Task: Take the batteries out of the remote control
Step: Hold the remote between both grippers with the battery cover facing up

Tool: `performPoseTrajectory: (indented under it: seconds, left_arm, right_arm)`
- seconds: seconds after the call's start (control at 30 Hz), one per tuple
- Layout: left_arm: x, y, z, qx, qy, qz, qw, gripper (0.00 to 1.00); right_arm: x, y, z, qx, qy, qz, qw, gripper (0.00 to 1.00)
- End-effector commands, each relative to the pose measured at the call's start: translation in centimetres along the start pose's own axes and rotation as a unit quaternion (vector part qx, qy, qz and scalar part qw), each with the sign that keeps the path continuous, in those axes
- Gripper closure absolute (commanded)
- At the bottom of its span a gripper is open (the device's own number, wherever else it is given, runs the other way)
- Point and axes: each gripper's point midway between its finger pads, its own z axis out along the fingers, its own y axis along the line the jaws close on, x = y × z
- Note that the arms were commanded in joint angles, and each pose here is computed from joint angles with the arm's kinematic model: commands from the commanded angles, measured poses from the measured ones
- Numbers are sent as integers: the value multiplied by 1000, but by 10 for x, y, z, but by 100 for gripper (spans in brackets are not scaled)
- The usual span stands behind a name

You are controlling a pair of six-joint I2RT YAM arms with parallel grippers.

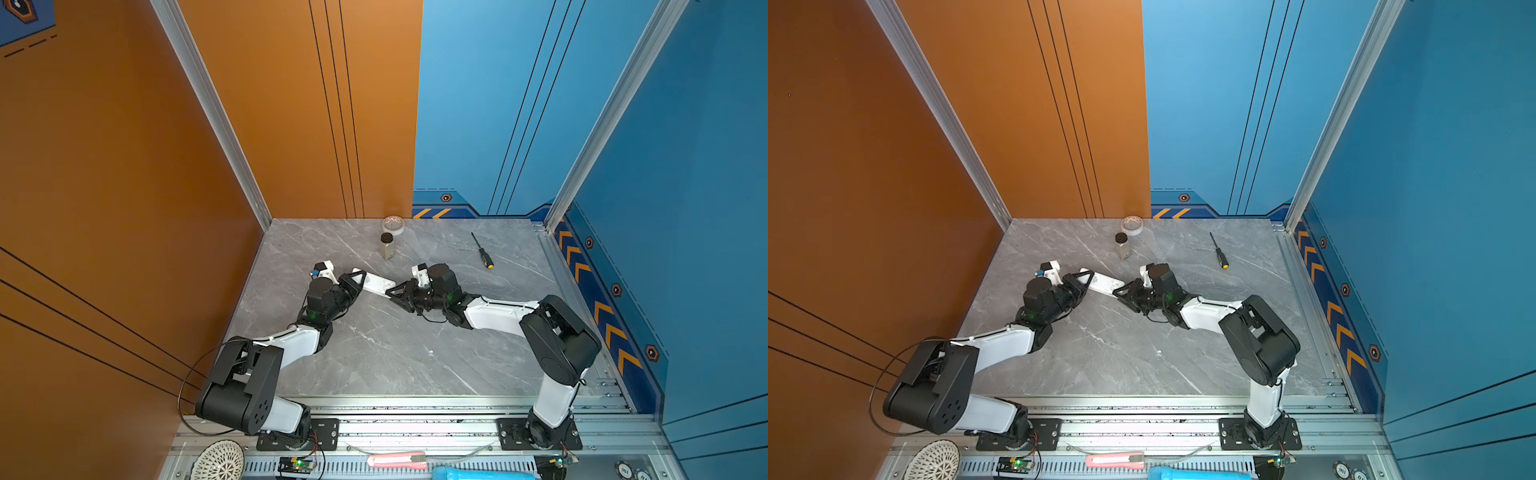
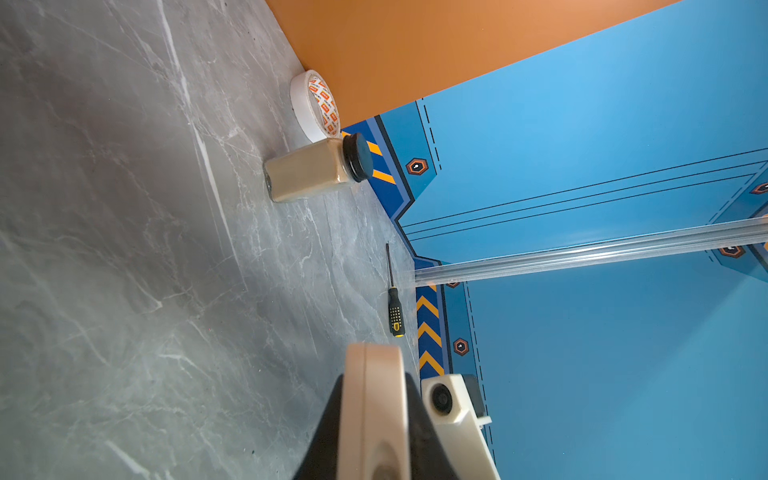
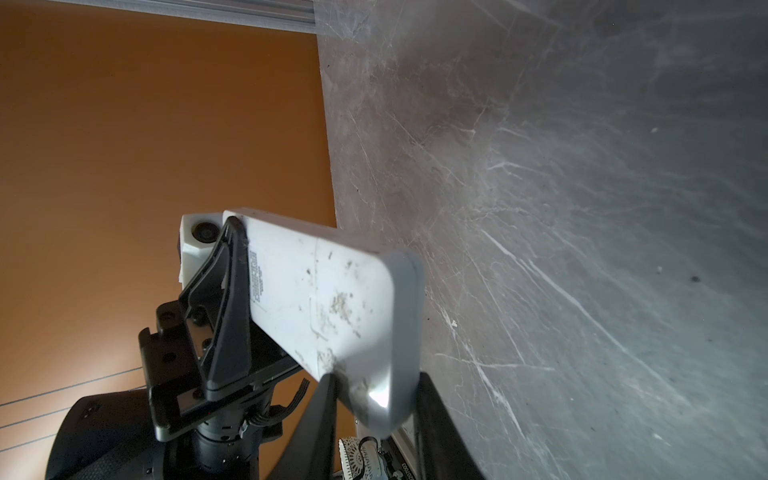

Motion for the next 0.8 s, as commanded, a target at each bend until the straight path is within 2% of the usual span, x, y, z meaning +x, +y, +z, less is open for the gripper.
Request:
performPoseTrajectory:
  seconds: [0.0,0.2,0.3,0.33,0.37,0.4,0.43,0.5,0.6,0.67,0.77]
  left_arm:
    - [11,-26,2,47,25,27,998,100]
    - [8,-26,1,46,20,26,998,100]
    - [11,-29,3,51,27,30,998,100]
    - [12,-30,4,52,29,31,998,100]
    - [14,-27,4,49,32,30,998,100]
    - [15,-25,4,47,32,28,998,100]
    - [16,-24,4,47,33,26,998,100]
    - [18,-24,5,49,34,25,998,100]
    - [20,-26,6,51,37,26,998,100]
    - [20,-28,7,53,37,27,998,100]
    - [15,-27,6,52,29,25,998,100]
  right_arm:
    - [4,-9,-6,18,-5,-17,1000,83]
    - [4,-12,-11,22,-9,-19,1000,95]
    - [4,-9,-12,15,-14,-20,1000,96]
    - [3,-4,-13,5,-17,-24,1000,89]
    - [2,3,-14,-9,-21,-28,999,67]
    - [1,8,-15,-13,-25,-32,999,56]
    - [-1,10,-16,-13,-31,-35,999,48]
    - [-6,12,-19,-12,-45,-38,998,41]
    - [-13,14,-19,-23,-54,-30,998,42]
    - [-14,10,-18,-18,-55,-27,998,53]
    - [-13,3,-19,-9,-55,-23,998,61]
